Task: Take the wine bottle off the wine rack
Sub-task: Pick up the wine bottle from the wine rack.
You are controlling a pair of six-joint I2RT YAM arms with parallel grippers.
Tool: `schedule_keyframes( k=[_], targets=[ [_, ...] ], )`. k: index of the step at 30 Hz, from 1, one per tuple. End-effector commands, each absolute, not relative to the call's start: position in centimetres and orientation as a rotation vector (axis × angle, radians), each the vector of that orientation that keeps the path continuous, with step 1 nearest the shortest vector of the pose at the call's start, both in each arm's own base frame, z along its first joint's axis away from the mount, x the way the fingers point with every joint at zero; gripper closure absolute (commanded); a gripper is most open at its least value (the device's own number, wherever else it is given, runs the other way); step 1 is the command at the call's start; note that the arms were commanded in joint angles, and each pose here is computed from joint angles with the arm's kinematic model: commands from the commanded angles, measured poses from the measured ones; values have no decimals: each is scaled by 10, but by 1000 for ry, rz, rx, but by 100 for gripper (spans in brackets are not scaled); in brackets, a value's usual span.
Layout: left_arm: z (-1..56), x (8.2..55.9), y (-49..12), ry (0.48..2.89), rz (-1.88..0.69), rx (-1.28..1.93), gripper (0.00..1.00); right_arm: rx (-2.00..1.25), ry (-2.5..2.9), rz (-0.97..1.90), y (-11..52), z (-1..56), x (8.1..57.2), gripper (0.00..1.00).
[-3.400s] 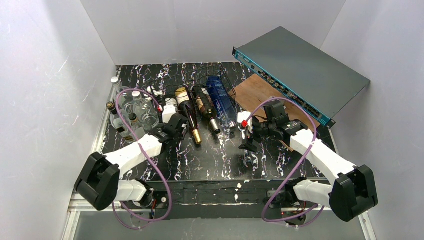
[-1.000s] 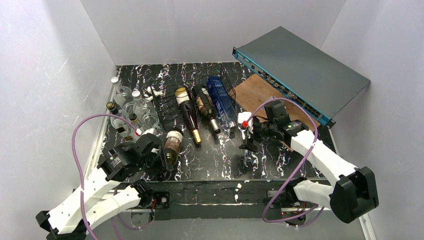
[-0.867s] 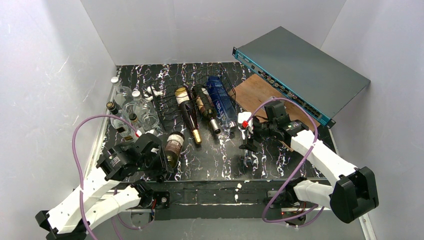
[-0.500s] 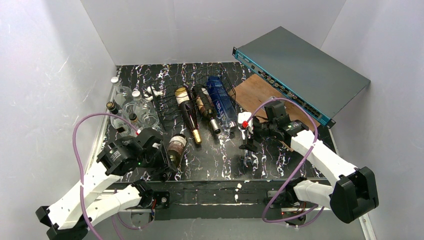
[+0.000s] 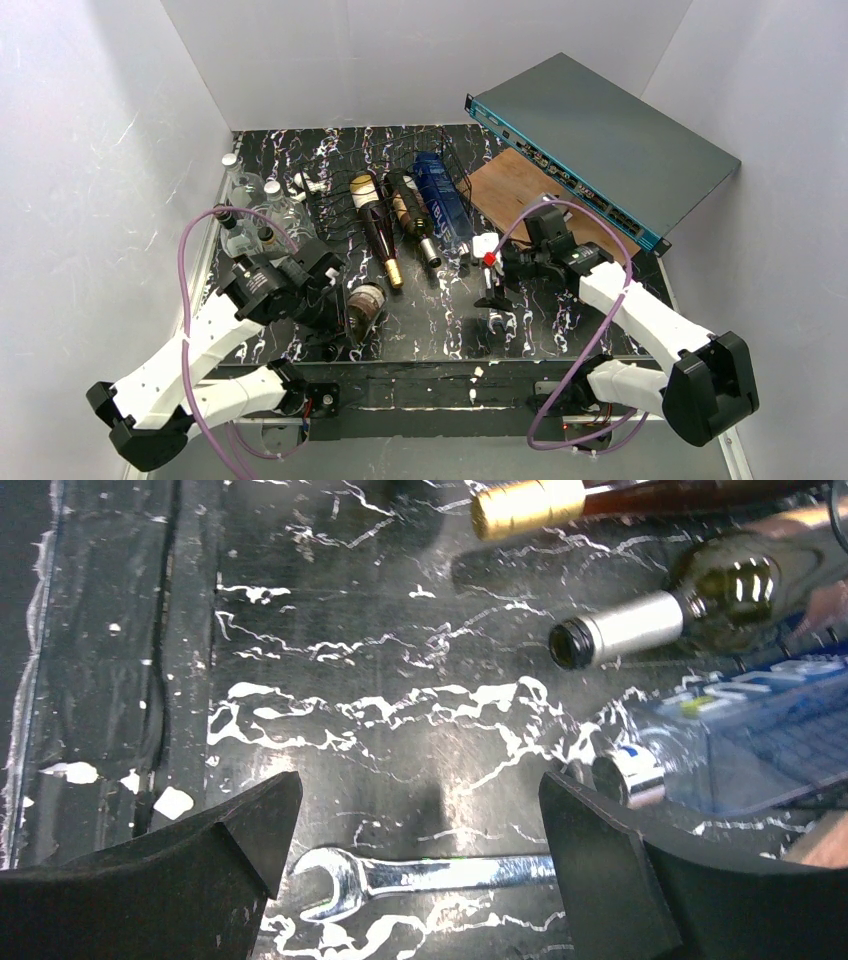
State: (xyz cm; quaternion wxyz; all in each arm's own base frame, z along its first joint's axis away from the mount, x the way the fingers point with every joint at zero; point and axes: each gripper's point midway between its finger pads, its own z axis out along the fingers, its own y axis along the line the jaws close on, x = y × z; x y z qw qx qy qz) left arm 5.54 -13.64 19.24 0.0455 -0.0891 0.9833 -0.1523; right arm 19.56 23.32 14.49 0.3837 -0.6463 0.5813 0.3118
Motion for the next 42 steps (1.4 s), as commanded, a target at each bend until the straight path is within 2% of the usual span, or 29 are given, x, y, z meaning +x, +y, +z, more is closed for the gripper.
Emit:
schedule_keyframes(
  k=[1, 13, 24, 42],
  targets=[
    [211, 53, -147, 3009, -560, -44, 100, -1723, 1393, 897, 246, 141, 173, 2],
    [212, 52, -159, 3106, -552, 270, 100, -1860, 1128, 1015, 282, 150, 145, 2],
    [223, 63, -178, 3122, -597, 547, 100, -1790, 1079, 1011, 331, 160, 161, 1],
    [220, 88, -219, 3175, -672, 591, 100, -1710, 1085, 1105, 341, 142, 144, 1]
  ],
)
